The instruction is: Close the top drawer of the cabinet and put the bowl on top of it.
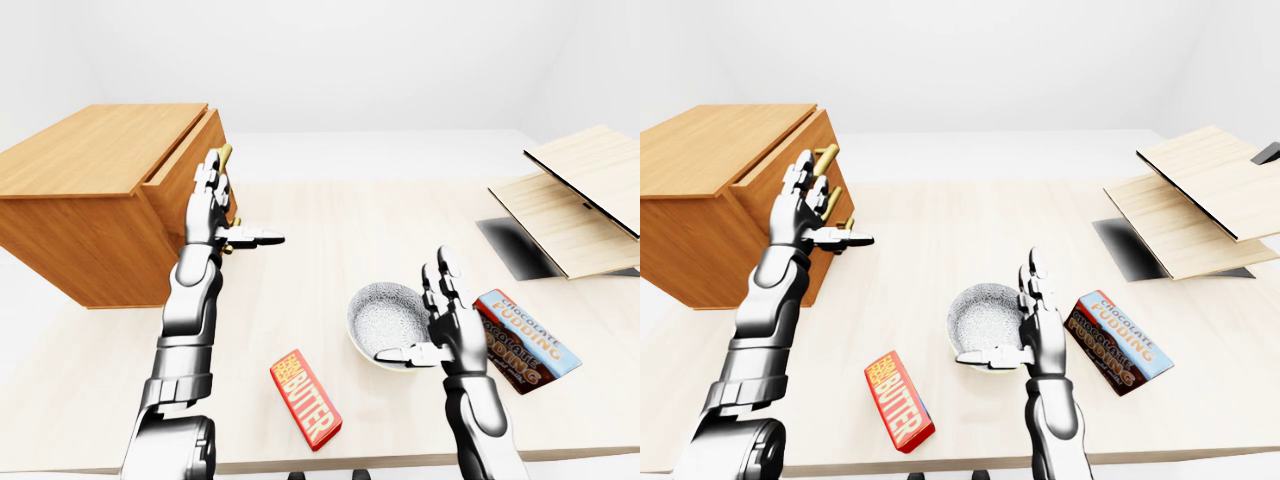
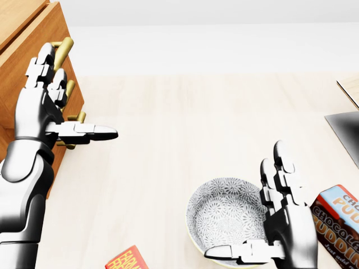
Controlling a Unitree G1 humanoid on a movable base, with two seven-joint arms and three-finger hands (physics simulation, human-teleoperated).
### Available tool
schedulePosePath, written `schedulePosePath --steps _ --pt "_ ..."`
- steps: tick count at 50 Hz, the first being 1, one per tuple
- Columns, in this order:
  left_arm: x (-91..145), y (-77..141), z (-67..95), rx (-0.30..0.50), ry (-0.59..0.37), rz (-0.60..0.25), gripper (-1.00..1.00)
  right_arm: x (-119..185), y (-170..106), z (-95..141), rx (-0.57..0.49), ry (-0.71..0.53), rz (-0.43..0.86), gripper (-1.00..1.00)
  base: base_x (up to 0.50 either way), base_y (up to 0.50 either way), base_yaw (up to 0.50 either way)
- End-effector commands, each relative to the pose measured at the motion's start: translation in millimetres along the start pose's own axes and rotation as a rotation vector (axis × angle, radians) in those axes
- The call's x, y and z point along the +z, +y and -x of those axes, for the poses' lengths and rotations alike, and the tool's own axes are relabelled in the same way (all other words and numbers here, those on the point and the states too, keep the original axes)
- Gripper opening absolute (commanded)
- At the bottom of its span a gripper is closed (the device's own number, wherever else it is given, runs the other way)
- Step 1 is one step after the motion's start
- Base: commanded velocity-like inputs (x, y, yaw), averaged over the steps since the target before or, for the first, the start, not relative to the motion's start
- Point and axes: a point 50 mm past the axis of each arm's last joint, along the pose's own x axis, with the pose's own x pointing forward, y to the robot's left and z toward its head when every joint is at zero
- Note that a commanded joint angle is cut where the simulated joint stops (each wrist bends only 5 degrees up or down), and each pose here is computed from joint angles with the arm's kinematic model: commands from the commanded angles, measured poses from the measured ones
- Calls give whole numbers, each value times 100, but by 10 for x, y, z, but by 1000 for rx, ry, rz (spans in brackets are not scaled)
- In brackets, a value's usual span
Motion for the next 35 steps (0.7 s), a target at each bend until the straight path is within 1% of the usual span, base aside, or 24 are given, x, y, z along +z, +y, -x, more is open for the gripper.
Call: schedulePosePath --steps 1,5,6,10,23,25,29,35 --pt "-109 29 -41 10 56 -7 100 -6 9 -3 1 2 2 100 0 0 0" --pt "-183 72 -77 21 98 -1 100 -22 11 -27 1 5 0 100 0 0 0" --pt "-227 83 -88 25 121 -1 100 -22 15 -17 2 6 1 100 0 0 0" --pt "-288 101 -105 31 154 0 100 -15 16 -9 3 5 1 100 0 0 0" --pt "-310 216 -126 58 176 18 100 -39 30 -12 7 15 5 100 0 0 0" --pt "-337 243 -128 63 191 22 100 -48 32 -16 7 18 6 100 0 0 0" --pt "-311 296 -123 75 181 34 100 -52 32 -21 8 19 5 100 0 0 0" --pt "-317 339 -134 87 189 40 100 -74 42 -36 8 26 9 100 0 0 0"
